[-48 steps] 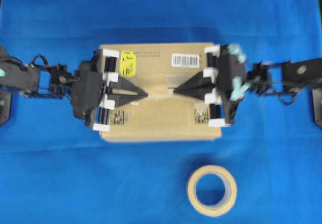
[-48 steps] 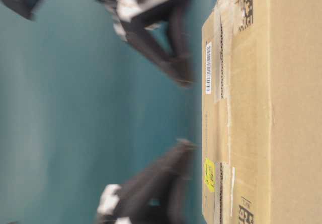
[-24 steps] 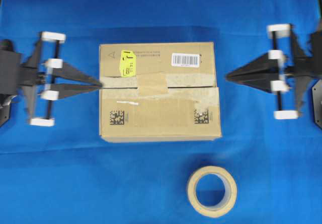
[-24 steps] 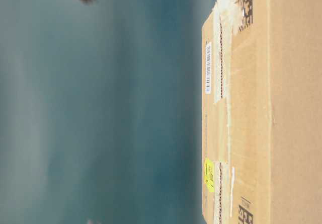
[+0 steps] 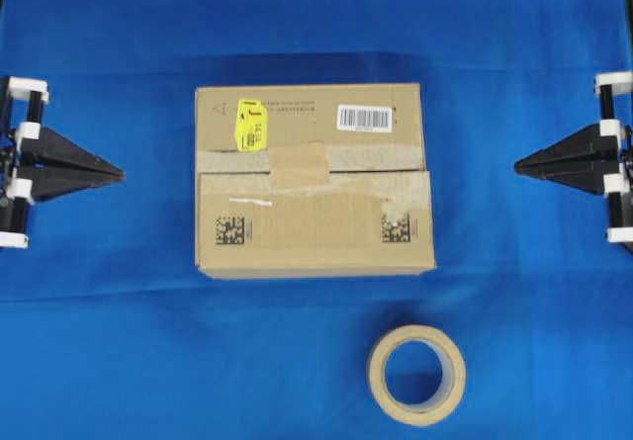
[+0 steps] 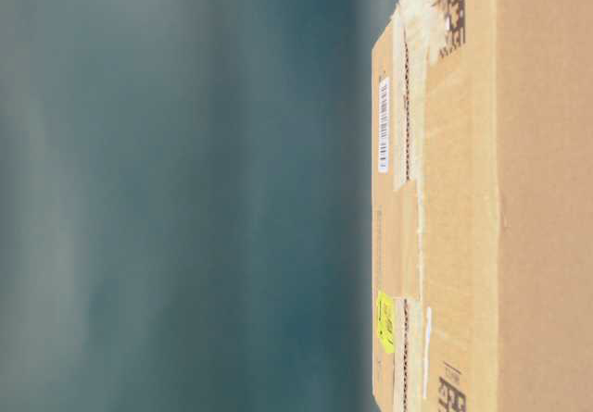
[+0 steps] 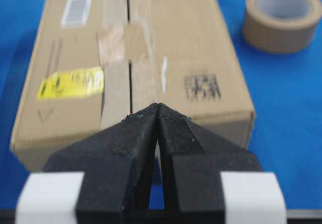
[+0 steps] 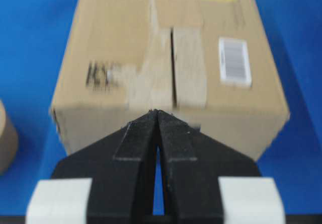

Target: Apply tape along the seams of the closed cardboard box to seal it securely.

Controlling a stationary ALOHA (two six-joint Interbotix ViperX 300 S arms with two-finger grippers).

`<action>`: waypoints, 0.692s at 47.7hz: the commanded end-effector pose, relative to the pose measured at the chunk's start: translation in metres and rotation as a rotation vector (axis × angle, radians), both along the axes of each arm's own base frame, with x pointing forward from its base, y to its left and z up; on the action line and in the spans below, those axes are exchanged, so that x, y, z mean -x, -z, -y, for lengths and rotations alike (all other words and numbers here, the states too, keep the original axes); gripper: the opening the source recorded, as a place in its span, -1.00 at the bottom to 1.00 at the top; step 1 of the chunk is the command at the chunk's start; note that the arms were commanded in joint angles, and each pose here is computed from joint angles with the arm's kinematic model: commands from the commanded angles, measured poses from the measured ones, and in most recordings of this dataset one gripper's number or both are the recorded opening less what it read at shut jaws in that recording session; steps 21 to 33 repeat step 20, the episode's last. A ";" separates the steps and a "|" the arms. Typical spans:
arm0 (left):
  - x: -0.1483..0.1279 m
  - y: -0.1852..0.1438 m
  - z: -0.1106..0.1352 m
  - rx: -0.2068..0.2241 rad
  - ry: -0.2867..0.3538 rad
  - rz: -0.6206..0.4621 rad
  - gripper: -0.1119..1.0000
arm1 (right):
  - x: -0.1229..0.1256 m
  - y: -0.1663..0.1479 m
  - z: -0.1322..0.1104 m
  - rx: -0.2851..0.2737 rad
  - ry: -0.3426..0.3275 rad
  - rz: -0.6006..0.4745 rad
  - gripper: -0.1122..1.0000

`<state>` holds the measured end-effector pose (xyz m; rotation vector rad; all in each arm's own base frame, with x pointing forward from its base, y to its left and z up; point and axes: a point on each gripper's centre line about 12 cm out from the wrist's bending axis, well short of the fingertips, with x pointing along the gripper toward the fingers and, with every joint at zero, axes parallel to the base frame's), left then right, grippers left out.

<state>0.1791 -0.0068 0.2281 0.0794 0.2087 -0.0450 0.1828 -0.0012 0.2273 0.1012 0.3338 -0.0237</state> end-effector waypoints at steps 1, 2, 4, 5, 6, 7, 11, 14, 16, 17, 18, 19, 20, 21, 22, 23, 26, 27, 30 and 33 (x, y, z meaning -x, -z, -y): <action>0.004 0.001 0.000 0.002 -0.002 0.014 -0.80 | 0.002 0.004 0.000 -0.006 0.000 0.011 -0.80; 0.005 0.002 0.000 0.001 -0.002 0.014 -0.80 | 0.002 0.006 0.000 -0.007 0.001 0.008 -0.80; 0.007 0.005 -0.001 0.000 -0.002 0.012 -0.80 | 0.003 0.010 0.000 -0.010 0.001 0.005 -0.80; 0.007 0.007 -0.001 0.000 -0.002 0.009 -0.80 | 0.003 0.011 0.000 -0.012 0.002 0.005 -0.80; 0.008 0.008 -0.001 0.000 -0.002 0.008 -0.80 | 0.004 0.012 0.000 -0.012 0.002 0.005 -0.80; 0.009 0.010 -0.001 0.000 -0.002 0.005 -0.80 | 0.004 0.013 0.000 -0.012 0.002 0.003 -0.80; 0.010 0.013 -0.001 0.000 -0.002 -0.002 -0.80 | 0.003 0.019 0.000 -0.012 0.002 -0.011 -0.80; 0.010 0.014 -0.001 0.000 -0.002 -0.003 -0.80 | 0.001 0.021 0.000 -0.012 0.002 -0.015 -0.80; 0.010 0.013 -0.001 0.000 -0.003 0.002 -0.80 | 0.001 0.022 0.000 -0.012 0.002 -0.017 -0.80; 0.010 0.013 -0.001 0.000 -0.002 0.003 -0.80 | 0.001 0.021 0.000 -0.012 0.002 -0.015 -0.80; 0.010 0.012 -0.001 0.000 -0.002 0.006 -0.80 | 0.001 0.022 0.000 -0.012 0.002 -0.017 -0.80; 0.010 0.012 -0.001 0.000 -0.002 0.006 -0.80 | 0.001 0.022 0.000 -0.012 0.002 -0.017 -0.80; 0.010 0.012 -0.001 -0.001 -0.001 0.008 -0.80 | 0.001 0.021 0.000 -0.012 0.002 -0.015 -0.80; 0.010 0.012 -0.001 -0.001 -0.001 0.008 -0.80 | 0.001 0.021 0.000 -0.012 0.002 -0.015 -0.80; 0.010 0.012 -0.001 -0.001 -0.001 0.008 -0.80 | 0.001 0.021 0.000 -0.012 0.002 -0.015 -0.80; 0.010 0.012 -0.001 -0.001 -0.001 0.008 -0.80 | 0.001 0.021 0.000 -0.012 0.002 -0.015 -0.80; 0.010 0.012 -0.001 -0.001 -0.001 0.008 -0.80 | 0.001 0.021 0.000 -0.012 0.002 -0.015 -0.80; 0.010 0.012 -0.001 -0.001 -0.001 0.008 -0.80 | 0.001 0.021 0.000 -0.012 0.002 -0.015 -0.80; 0.010 0.012 -0.001 -0.001 -0.001 0.008 -0.80 | 0.001 0.021 0.000 -0.012 0.002 -0.015 -0.80; 0.010 0.012 -0.001 -0.001 -0.001 0.008 -0.80 | 0.001 0.021 0.000 -0.012 0.002 -0.015 -0.80</action>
